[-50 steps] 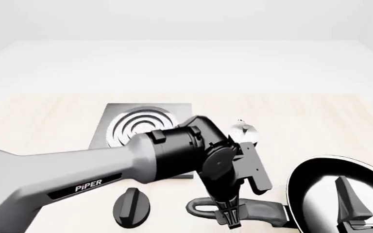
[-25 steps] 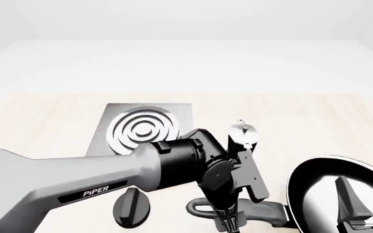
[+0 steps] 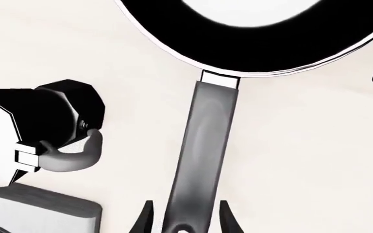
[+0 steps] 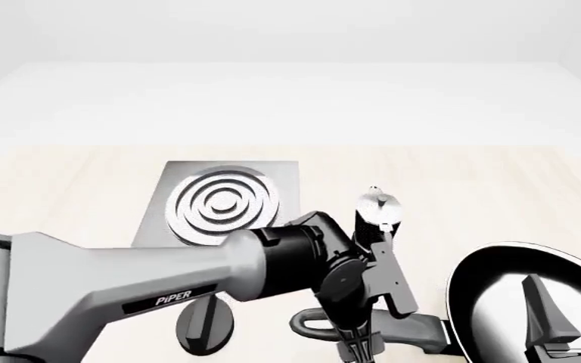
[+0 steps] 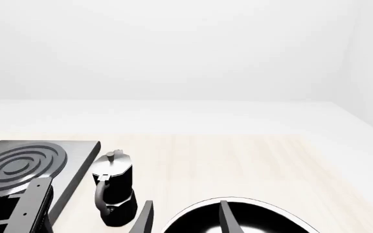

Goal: Put the frying pan on the stove.

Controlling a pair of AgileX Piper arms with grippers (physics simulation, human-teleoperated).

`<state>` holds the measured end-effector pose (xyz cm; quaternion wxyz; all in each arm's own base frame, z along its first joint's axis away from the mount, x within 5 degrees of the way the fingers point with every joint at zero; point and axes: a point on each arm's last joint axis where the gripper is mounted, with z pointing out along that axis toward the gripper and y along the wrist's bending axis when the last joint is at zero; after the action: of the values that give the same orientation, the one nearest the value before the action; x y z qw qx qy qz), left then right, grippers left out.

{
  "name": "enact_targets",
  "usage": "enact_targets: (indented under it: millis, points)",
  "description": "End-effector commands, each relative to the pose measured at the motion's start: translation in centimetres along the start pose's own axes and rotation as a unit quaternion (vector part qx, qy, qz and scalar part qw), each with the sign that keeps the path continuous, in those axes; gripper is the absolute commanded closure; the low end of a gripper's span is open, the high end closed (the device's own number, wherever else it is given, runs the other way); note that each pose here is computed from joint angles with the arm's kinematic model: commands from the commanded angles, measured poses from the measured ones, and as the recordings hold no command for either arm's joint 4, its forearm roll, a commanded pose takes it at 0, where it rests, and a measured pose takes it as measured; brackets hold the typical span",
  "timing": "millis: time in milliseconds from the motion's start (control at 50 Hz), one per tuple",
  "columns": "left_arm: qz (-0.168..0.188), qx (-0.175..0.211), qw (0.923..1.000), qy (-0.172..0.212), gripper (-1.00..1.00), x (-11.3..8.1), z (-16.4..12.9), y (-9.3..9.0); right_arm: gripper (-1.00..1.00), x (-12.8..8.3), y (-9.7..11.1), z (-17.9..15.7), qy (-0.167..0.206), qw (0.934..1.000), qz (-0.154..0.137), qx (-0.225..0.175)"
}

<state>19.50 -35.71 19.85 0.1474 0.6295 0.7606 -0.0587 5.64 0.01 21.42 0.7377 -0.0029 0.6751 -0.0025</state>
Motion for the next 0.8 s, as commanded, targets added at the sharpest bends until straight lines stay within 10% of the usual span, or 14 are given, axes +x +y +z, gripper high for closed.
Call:
enact_targets:
  millis: [20, 680, 700, 800]
  points:
    - [-0.004, -0.001, 1.0, 0.001, -1.0, -0.1, 1.1, 0.6, -1.0, 0.0, 0.0, 0.0, 0.0, 1.0, 0.0, 0.0]
    - [-0.003, -0.002, 1.0, 0.008, -1.0, -0.4, 3.8, 1.4, -1.0, 0.0, 0.0, 0.0, 0.0, 1.0, 0.0, 0.0]
    - [-0.007, -0.003, 1.0, 0.006, 1.0, -0.5, 3.8, 1.6, -1.0, 0.0, 0.0, 0.0, 0.0, 1.0, 0.0, 0.0]
    - [0.002, -0.004, 1.0, 0.002, 1.0, -0.7, 3.3, 1.5, -1.0, 0.0, 0.0, 0.0, 0.0, 1.0, 0.0, 0.0]
